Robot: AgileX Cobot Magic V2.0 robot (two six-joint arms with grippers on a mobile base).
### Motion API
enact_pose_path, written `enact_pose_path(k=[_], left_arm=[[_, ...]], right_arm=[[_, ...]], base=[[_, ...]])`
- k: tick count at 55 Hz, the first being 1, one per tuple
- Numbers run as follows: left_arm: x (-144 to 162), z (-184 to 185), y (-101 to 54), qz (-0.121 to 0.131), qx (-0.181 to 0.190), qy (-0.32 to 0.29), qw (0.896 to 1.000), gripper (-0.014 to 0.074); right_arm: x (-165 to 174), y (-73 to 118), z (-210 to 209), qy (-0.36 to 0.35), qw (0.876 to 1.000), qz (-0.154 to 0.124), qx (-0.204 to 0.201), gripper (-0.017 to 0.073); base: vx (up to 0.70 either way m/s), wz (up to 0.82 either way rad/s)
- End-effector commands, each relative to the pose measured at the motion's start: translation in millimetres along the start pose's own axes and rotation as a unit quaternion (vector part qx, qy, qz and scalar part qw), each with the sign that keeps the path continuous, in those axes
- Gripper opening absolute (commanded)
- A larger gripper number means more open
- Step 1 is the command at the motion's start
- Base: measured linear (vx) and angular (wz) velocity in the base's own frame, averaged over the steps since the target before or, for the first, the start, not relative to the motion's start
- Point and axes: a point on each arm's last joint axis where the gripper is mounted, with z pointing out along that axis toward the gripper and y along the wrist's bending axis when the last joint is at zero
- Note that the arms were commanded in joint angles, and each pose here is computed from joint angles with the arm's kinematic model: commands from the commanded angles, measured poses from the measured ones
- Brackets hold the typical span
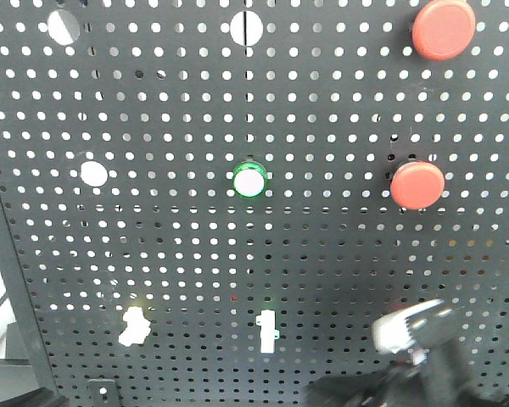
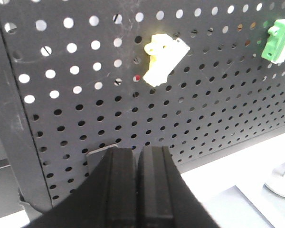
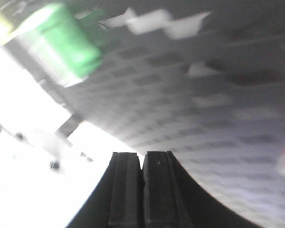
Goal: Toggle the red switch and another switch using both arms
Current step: 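Move the right gripper to the red switch and flip its white lever, then withdraw the right gripper away from the red switch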
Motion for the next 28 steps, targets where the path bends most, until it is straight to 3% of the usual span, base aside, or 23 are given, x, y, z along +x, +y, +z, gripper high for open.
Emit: enact_pose_path(k=[1,7,16,28], left_arm=[[-16,-1,-0.1,0.001,-0.004,-0.051,0.999,0.0003],[-15,-1,-0.2,0.011,-0.004,-0.047,0.999,0.0003],[-14,-1,-0.4,0.012,-0.003,-0.041,0.999,0.0003],[-12,-2,-1.2,0.02,0.002,-0.029,0.999,0.0003]], right_arm=[[-13,15.3,-7,-0.03,0.999,-0.002,-0.02,-0.0006],[-7,20.3,-12,-0.029,1.0,-0.004,-0.01,-0.0006],[20,14.6,-35,-0.032,0.998,-0.004,0.056,-0.0006],[43,9.0,-95,-0.123,0.982,-0.013,0.141,-0.0006]], base=[[0.0,0.0],[0.0,0.0],[0.0,0.0],[0.0,0.0]])
